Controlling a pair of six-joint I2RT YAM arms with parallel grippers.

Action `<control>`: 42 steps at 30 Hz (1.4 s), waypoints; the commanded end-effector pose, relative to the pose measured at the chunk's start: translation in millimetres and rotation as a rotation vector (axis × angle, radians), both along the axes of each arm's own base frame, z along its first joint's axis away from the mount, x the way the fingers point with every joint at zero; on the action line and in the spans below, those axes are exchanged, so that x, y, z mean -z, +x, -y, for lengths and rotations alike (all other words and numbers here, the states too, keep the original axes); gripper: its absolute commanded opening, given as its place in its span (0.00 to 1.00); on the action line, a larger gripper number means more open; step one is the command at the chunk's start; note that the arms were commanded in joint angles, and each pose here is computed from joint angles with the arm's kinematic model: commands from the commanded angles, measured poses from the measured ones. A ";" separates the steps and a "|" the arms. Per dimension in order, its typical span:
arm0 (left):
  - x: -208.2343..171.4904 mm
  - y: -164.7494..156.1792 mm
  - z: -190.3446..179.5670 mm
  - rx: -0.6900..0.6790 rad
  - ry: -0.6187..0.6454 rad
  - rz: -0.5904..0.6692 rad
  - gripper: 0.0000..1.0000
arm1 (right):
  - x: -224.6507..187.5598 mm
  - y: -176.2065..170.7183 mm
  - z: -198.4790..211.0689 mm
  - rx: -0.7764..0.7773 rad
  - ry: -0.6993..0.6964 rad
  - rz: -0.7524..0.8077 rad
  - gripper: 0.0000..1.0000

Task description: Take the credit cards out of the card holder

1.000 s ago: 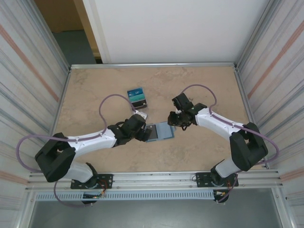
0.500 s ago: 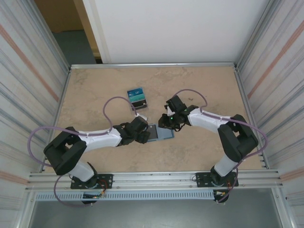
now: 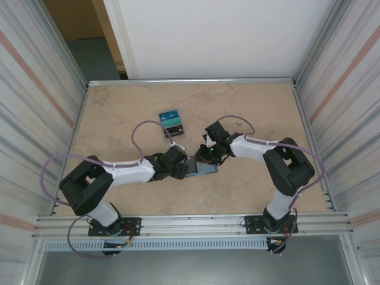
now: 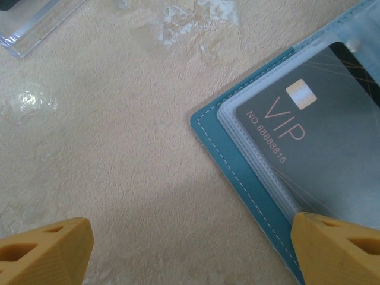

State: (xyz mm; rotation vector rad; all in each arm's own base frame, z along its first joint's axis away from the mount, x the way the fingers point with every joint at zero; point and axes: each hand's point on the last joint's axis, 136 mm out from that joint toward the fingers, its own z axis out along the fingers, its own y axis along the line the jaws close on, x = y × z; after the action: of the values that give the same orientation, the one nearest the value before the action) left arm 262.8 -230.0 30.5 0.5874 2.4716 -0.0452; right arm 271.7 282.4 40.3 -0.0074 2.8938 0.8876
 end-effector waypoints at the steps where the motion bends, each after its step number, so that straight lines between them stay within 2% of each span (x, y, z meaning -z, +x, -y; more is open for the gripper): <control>1: 0.1 1.8 -0.8 -0.026 0.020 0.004 0.87 | -5.6 6.2 -6.6 0.005 0.035 -0.005 0.23; 11: 5.0 0.8 -2.3 -0.026 0.036 -0.010 0.86 | -1.1 8.9 -5.9 0.031 0.094 -0.029 0.20; 31: 6.1 -0.6 -4.3 -0.020 0.054 -0.019 0.87 | 17.6 4.0 4.9 0.059 0.056 -0.061 0.18; 42: 7.3 0.1 -5.0 -0.017 0.066 -0.021 0.86 | 12.3 3.7 -7.7 0.042 0.152 -0.070 0.11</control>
State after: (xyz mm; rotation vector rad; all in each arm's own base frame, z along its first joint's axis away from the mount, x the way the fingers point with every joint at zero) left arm 264.8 -231.9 26.9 0.5823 2.4877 -0.0331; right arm 275.9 286.4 28.4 0.0740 2.8720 1.0486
